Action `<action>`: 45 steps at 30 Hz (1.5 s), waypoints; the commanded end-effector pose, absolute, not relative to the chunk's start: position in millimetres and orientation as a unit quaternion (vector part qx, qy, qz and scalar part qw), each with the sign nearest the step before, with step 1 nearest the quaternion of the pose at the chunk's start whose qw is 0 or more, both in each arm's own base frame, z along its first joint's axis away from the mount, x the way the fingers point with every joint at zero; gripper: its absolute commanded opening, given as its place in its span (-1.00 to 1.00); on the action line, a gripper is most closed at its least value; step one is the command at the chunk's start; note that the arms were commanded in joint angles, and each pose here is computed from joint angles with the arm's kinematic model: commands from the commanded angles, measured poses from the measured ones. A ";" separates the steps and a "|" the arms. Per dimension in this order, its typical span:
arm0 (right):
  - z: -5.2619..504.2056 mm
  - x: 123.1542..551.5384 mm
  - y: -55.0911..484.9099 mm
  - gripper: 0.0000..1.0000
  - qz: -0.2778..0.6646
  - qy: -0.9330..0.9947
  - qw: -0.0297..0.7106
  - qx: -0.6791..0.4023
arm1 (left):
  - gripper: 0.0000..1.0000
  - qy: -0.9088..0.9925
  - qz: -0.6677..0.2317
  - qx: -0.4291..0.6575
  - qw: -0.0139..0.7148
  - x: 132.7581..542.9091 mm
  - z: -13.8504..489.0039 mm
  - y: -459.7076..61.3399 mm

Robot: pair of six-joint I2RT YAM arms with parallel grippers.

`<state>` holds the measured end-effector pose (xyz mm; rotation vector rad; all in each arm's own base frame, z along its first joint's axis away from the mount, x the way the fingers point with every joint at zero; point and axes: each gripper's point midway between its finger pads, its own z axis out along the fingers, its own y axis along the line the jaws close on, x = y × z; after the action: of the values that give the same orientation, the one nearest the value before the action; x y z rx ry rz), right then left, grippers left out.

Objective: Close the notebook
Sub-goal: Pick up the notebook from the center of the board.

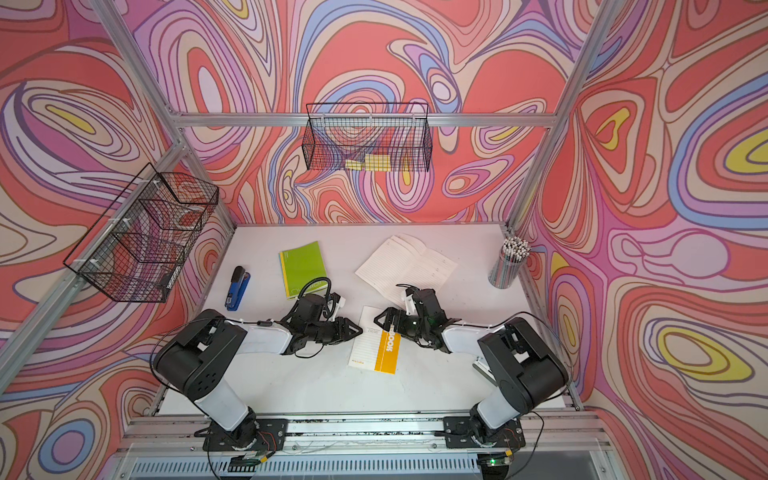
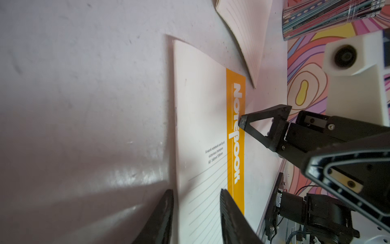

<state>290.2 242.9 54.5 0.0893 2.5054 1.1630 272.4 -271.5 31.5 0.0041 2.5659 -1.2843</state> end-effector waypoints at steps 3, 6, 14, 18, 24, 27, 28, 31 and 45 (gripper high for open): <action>48.8 284.8 237.0 0.97 0.402 0.897 0.182 0.034 | -0.22 0.873 -0.469 0.004 0.135 278.9 34.9 -277.8; 48.4 285.0 237.1 0.97 0.401 0.897 0.182 0.034 | -0.23 0.868 -0.480 0.003 0.126 278.4 34.4 -280.4; 46.9 285.2 237.6 0.97 0.401 0.898 0.180 0.033 | -0.39 0.859 -0.499 0.011 0.116 273.4 36.2 -283.4; 46.8 285.4 237.9 0.97 0.401 0.898 0.180 0.033 | -0.47 0.858 -0.500 0.012 0.115 273.1 36.2 -283.5; 46.2 284.7 237.8 0.97 0.401 0.898 0.179 0.033 | -0.64 0.856 -0.504 0.012 0.115 274.3 37.7 -284.8; 46.0 283.7 237.7 0.97 0.402 0.898 0.177 0.033 | -0.74 0.856 -0.504 0.012 0.115 274.4 38.5 -285.0; 46.6 283.5 237.9 0.97 0.403 0.897 0.177 0.031 | -0.76 0.855 -0.505 0.013 0.115 274.4 39.2 -285.3; 48.5 283.0 238.0 0.97 0.404 0.897 0.178 0.031 | -0.78 0.853 -0.509 0.014 0.115 274.0 41.4 -285.9; 91.7 281.2 235.7 0.97 0.411 0.888 0.205 0.016 | -0.96 0.872 -0.475 0.012 0.119 277.3 54.5 -279.1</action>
<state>279.4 237.4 78.7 0.0653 2.4936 1.1590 270.1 -281.6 41.6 0.0212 2.5527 -1.4377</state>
